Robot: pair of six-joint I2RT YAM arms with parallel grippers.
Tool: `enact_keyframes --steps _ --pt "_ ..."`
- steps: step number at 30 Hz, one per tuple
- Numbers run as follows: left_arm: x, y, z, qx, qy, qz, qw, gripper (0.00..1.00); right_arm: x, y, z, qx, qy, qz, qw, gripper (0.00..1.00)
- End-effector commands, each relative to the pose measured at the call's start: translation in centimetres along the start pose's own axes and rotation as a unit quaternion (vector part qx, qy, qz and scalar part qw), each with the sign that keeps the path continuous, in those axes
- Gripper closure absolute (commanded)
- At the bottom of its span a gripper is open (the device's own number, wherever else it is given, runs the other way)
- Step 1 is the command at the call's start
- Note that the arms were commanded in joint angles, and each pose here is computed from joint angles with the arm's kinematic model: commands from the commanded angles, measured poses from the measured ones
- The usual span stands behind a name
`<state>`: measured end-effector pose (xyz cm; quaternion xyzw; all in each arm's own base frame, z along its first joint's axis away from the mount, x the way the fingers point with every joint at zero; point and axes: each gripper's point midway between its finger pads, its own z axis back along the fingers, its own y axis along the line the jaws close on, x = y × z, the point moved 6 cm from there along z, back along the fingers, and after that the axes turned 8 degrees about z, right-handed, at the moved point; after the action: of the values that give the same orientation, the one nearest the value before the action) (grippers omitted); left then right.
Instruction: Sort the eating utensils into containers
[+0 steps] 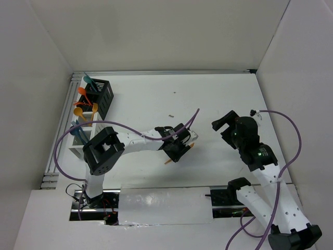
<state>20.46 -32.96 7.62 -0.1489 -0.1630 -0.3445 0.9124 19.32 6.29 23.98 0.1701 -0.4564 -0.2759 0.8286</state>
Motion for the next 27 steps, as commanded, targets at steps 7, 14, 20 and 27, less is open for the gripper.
enact_keyframes --steps 7,14,20,27 --pt "-2.5 0.3 -1.7 0.019 0.063 -0.007 0.998 0.63 0.0 -0.6 0.1 -0.019 -0.005 -0.009 1.0 0.0" --pt "-3.5 0.1 -2.1 0.026 0.08 -0.006 0.996 0.84 -0.2 -0.9 0.4 -0.015 -0.009 -0.017 1.0 0.0" --pt "0.3 -0.7 2.0 -0.057 -0.007 0.044 0.997 0.96 -0.5 -0.5 0.0 0.005 -0.005 -0.009 1.0 0.0" --pt "6.7 6.3 13.9 -0.106 -0.23 0.122 0.96 0.96 -0.3 0.5 -1.1 0.03 -0.004 0.012 0.999 0.0"
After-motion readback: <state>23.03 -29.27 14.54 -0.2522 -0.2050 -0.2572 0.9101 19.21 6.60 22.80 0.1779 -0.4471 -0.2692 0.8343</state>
